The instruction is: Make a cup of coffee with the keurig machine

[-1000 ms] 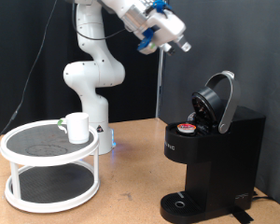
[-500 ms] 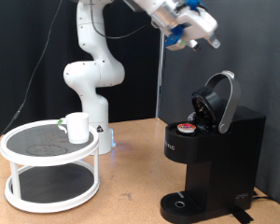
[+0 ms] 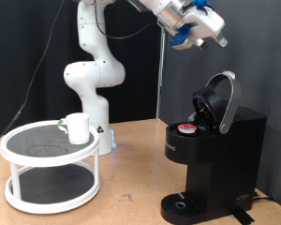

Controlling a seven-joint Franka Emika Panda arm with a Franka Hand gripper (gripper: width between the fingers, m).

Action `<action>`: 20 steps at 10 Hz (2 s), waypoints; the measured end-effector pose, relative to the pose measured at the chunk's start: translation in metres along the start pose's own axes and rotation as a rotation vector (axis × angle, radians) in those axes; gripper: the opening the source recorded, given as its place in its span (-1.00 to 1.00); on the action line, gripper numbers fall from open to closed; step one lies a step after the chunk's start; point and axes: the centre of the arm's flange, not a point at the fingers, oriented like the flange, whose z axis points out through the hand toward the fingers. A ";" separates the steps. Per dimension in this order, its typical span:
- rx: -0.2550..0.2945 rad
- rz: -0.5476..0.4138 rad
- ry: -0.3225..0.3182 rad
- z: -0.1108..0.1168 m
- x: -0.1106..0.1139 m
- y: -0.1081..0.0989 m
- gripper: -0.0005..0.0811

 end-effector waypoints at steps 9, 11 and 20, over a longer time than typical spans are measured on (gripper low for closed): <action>-0.024 -0.082 0.197 0.093 -0.057 0.047 0.81; -0.024 -0.090 0.219 0.103 -0.055 0.050 0.81; -0.007 -0.044 0.299 0.109 -0.019 0.015 -0.80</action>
